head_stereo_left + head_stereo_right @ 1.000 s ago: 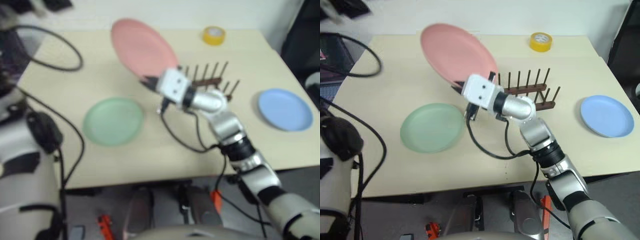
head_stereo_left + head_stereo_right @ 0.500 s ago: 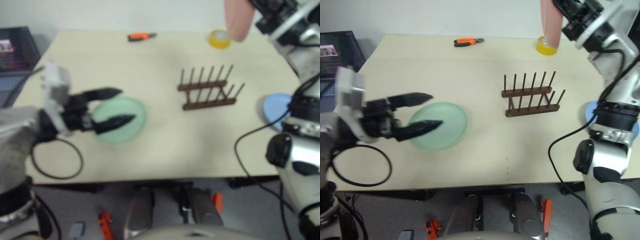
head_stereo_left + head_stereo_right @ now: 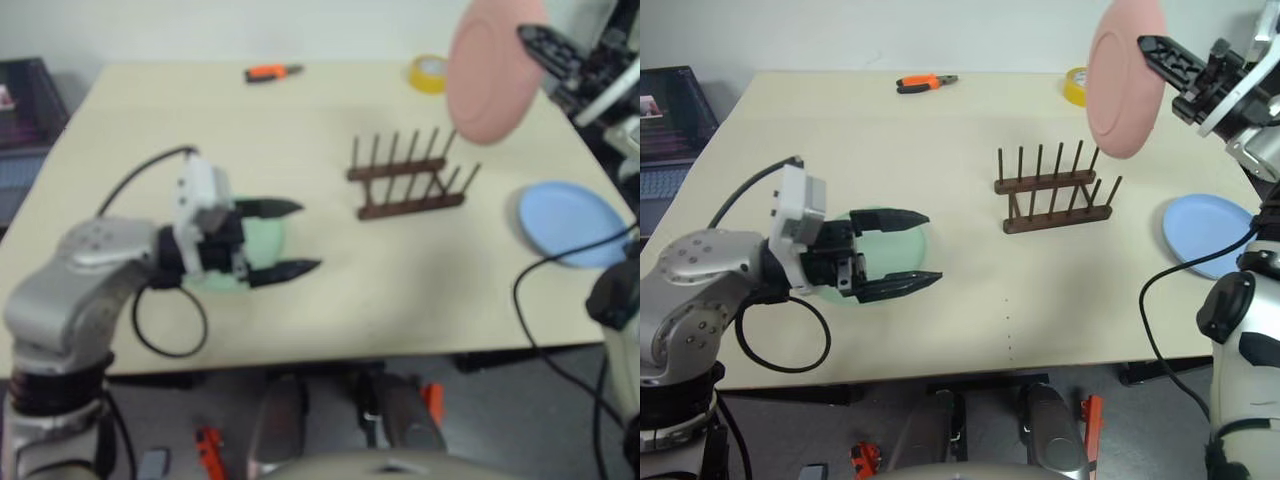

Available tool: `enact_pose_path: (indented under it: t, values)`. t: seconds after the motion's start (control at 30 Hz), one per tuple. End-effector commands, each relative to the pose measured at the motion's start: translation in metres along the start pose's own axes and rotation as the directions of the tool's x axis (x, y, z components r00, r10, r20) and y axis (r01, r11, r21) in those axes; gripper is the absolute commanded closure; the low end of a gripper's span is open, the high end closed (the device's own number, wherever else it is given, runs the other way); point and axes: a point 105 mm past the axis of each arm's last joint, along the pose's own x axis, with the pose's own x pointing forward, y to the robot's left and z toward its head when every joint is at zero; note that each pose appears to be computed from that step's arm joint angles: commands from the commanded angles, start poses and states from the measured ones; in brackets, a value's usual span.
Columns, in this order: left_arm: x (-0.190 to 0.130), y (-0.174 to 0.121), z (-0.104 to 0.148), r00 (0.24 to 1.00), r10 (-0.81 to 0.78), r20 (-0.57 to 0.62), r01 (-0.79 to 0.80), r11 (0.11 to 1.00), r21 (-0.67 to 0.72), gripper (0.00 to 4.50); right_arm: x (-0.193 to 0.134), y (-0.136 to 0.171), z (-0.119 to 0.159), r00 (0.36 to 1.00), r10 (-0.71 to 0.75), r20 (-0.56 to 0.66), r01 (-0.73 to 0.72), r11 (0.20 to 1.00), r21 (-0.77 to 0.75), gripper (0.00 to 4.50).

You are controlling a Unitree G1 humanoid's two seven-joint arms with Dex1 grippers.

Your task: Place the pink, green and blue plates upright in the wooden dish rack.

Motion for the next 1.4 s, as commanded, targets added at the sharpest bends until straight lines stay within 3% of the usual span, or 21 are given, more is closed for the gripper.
enact_pose_path:
  t: [0.03,0.9,1.0,1.13,1.27,1.4]
  values:
    - [0.001,-0.003,0.007,1.000,-0.014,0.015,0.013,1.000,0.028,0.02,-0.006,0.004,0.009,1.000,0.021,0.017,-0.021,0.999,-0.026,4.50]
    - [-0.007,0.001,0.007,0.999,0.039,-0.023,-0.038,0.998,0.046,0.02,-0.003,-0.040,-0.014,0.995,-0.100,0.023,0.098,0.992,0.075,4.50]
    - [-0.008,0.001,0.007,0.999,0.040,-0.026,-0.039,0.998,0.046,0.00,-0.003,-0.042,-0.015,0.993,-0.112,0.023,0.110,0.992,0.067,3.76]
    - [-0.010,0.004,0.007,0.998,0.056,-0.034,-0.054,0.997,0.051,0.00,-0.002,-0.041,-0.012,0.993,-0.108,0.037,0.107,0.994,0.038,2.34]
    - [-0.022,0.018,0.009,0.991,0.122,-0.048,-0.119,0.990,0.072,0.00,-0.002,-0.041,0.007,0.982,-0.152,0.109,0.159,0.985,-0.061,1.14]
    - [-0.034,0.030,0.014,0.983,0.177,-0.043,-0.173,0.981,0.089,0.00,-0.005,-0.034,0.033,0.969,-0.172,0.178,0.209,0.954,-0.216,1.14]
